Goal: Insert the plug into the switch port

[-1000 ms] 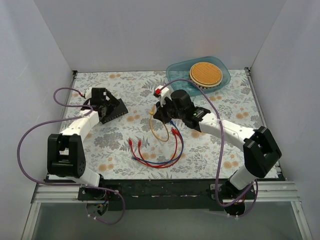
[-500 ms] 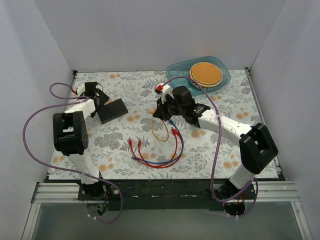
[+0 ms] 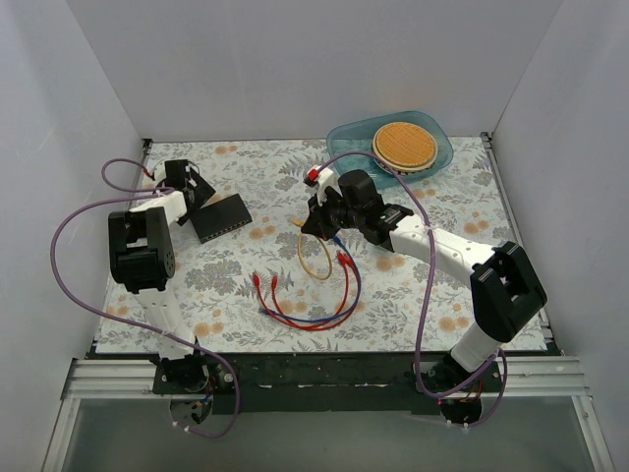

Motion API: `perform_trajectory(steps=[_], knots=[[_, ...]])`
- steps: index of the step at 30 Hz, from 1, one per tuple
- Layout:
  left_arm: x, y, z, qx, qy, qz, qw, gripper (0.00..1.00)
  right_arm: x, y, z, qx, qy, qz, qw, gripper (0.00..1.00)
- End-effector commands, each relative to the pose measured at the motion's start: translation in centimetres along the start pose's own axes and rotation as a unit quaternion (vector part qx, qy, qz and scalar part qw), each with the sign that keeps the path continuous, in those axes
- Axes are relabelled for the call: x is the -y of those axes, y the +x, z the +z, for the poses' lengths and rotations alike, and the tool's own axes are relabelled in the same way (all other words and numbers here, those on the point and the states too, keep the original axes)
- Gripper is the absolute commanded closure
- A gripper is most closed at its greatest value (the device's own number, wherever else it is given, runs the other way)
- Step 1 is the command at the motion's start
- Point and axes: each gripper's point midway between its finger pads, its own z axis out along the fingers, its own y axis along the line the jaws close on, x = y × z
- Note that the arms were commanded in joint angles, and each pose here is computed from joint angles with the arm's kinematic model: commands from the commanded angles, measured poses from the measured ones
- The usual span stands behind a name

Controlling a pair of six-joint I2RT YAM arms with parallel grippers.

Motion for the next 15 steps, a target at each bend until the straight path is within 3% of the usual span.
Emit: perform_trajectory(steps=[1, 15], knots=[[0.0, 4.1, 0.2, -0.071, 0.014, 0.031, 0.997, 0.12, 0.1, -1.2, 0.0, 0.015, -0.004, -0.011, 1.000, 0.99], [4.8, 11.4, -5.4, -0.179, 0.122, 0.039, 0.975, 0.18, 0.0, 0.1, 0.4, -0.001, -0.014, -0.003, 1.000, 0.99]])
